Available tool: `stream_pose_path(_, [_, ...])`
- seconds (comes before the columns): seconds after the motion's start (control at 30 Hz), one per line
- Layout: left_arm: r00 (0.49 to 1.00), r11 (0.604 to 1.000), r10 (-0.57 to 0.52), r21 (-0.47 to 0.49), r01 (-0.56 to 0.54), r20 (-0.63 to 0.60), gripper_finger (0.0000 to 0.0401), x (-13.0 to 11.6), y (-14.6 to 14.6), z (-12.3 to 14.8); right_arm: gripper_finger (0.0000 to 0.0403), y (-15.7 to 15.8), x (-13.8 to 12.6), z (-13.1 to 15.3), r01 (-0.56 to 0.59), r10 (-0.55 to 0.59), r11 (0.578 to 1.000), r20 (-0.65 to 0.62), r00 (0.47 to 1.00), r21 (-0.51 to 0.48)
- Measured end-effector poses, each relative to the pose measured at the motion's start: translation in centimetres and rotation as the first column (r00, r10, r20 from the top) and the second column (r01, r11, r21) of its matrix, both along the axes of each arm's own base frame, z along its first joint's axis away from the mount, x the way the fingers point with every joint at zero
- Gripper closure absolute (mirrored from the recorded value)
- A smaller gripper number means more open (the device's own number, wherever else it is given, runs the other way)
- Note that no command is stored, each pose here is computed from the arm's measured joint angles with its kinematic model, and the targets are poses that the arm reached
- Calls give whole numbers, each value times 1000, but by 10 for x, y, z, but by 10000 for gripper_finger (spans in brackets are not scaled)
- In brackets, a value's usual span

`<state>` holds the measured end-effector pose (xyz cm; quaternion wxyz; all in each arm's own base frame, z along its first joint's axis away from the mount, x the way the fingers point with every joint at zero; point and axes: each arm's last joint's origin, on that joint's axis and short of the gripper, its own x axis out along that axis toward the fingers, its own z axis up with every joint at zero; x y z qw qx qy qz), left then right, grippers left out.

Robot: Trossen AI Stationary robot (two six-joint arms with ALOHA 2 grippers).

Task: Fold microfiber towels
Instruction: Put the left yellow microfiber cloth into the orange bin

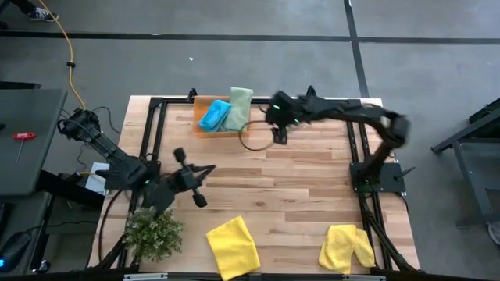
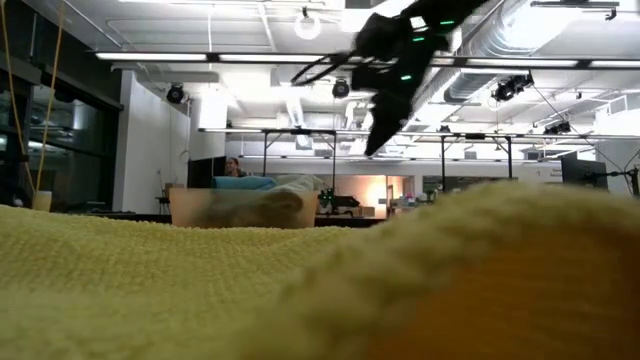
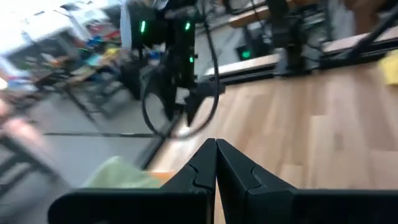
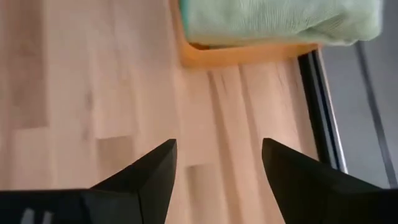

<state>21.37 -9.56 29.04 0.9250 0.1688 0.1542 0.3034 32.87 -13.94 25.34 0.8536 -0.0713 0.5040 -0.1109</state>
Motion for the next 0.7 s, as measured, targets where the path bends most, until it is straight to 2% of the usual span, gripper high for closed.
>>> stream_pose_path(0.07, [997, 997, -69, -43, 69, 16, 401, 10, 11, -4, 174, 19, -22, -4, 5, -3, 1000, 116, 993, -19])
stream_pose_path(0.13, [975, 974, -208, -77, 214, 73, 401, 21, 22, -7, 174, 38, -41, -8, 5, 2, 1000, 261, 965, -26])
stream_pose_path(0.23, [877, 883, -444, -74, 463, 182, 401, 35, 35, -12, 174, 66, -66, -11, -20, 33, 999, 490, 871, -32])
stream_pose_path(0.3, [824, 834, -525, -65, 548, 215, 401, 42, 42, -15, 174, 83, -81, -17, -47, 58, 998, 610, 790, -34])
stream_pose_path(0.37, [819, 829, -530, -67, 555, 220, 401, 48, 48, -16, 174, 96, -95, -23, -72, 76, 997, 697, 713, -35])
stream_pose_path(0.5, [867, 872, -466, -76, 484, 175, 401, 59, 59, -26, 174, 113, -116, -39, -122, 108, 992, 799, 591, -44])
stream_pose_path(0.7, [919, 919, -378, -79, 388, 111, 400, 69, 76, -41, 174, 122, -130, -54, -131, 109, 990, 844, 524, -47])
